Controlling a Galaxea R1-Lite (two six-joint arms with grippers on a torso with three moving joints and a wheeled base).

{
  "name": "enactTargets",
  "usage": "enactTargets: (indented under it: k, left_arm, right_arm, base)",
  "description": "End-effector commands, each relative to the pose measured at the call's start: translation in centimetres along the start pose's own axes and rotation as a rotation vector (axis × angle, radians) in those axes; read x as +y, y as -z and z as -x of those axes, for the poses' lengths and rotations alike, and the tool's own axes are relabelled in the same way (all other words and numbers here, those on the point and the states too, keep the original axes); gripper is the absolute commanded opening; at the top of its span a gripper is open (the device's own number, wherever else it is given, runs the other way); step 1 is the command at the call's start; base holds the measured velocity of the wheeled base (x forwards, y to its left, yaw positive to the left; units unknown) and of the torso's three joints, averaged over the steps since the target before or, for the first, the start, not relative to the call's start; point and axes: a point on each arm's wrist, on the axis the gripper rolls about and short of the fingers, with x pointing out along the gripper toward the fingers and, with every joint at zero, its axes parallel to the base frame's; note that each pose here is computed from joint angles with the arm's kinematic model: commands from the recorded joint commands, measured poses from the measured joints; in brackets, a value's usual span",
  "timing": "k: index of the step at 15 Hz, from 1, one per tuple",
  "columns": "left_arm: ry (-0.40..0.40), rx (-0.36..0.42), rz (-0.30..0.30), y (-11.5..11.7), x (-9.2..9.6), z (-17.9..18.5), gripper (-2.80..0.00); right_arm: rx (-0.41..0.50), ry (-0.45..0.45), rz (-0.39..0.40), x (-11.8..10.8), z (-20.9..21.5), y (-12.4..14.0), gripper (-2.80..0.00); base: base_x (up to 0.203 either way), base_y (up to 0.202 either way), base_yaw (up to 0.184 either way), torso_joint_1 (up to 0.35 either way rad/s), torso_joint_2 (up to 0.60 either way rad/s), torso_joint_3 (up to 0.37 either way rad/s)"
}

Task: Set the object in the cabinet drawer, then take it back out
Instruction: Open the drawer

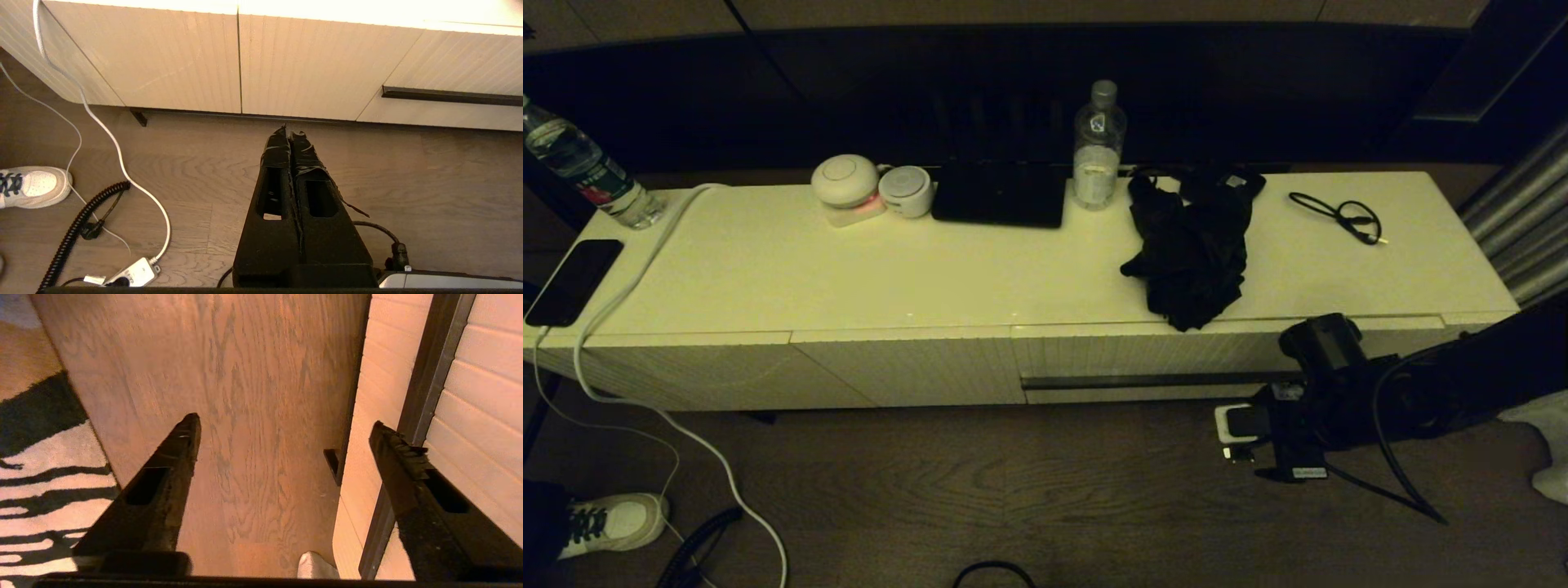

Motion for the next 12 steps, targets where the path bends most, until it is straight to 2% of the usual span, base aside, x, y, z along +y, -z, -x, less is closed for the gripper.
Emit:
enactTargets:
  k: [1,4,12]
  left_arm:
    - [0.000,-0.002,0.001,0.0,0.0,0.0,-2.80]
    - [-0.001,-0.001,0.001,0.0,0.0,0.0,-2.80]
    - [-0.001,-0.002,0.001,0.0,0.0,0.0,-2.80]
  right_arm:
    - [0.005,0.000,-0.006,-0.5,-0.7,0.2,0.00]
    - [0.001,-0.013,0.000,-1.0,0.4,0.0,0.00]
    - [0.004,-0.021,-0.011,-2.2,-1.7,-0.2,0.00]
  base:
    - [0.000,0.000,0.000,0.000,0.00,0.000]
    - [0.000,0.000,0.000,0.000,0.00,0.000]
    - [0.000,0.000,0.000,0.000,0.00,0.000]
